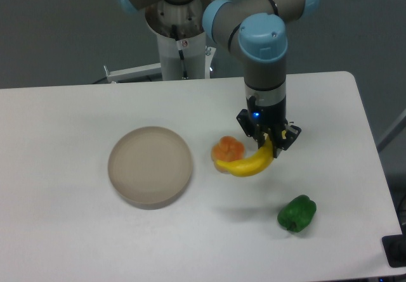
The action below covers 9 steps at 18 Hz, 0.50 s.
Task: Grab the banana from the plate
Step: 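Lift the banana off the plate and carry it toward the orange bun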
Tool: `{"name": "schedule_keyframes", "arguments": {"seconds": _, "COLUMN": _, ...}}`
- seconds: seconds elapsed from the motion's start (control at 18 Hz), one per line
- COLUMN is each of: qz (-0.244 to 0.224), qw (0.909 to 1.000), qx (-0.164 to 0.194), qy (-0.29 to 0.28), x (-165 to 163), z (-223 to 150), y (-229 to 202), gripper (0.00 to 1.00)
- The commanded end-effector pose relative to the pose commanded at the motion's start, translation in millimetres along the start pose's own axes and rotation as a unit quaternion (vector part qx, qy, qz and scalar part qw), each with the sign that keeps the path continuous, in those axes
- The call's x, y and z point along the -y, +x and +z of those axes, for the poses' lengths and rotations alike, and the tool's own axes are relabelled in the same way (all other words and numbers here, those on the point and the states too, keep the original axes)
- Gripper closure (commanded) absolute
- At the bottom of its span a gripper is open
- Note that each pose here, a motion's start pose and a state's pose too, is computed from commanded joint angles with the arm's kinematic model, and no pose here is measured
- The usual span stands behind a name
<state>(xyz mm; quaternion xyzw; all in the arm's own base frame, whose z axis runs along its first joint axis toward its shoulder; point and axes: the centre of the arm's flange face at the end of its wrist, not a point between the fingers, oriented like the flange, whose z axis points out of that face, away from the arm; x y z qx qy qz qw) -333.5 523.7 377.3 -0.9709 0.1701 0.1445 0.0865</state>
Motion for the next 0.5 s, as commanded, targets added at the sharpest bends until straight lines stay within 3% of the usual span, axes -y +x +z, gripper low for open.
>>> {"name": "schedule_keyframes", "arguments": {"seconds": 0.5, "qz": 0.001, "qw": 1.0, "qx": 0.0, "qy": -0.004, "x": 8, "z": 20, "y": -12, "gripper": 0.67}}
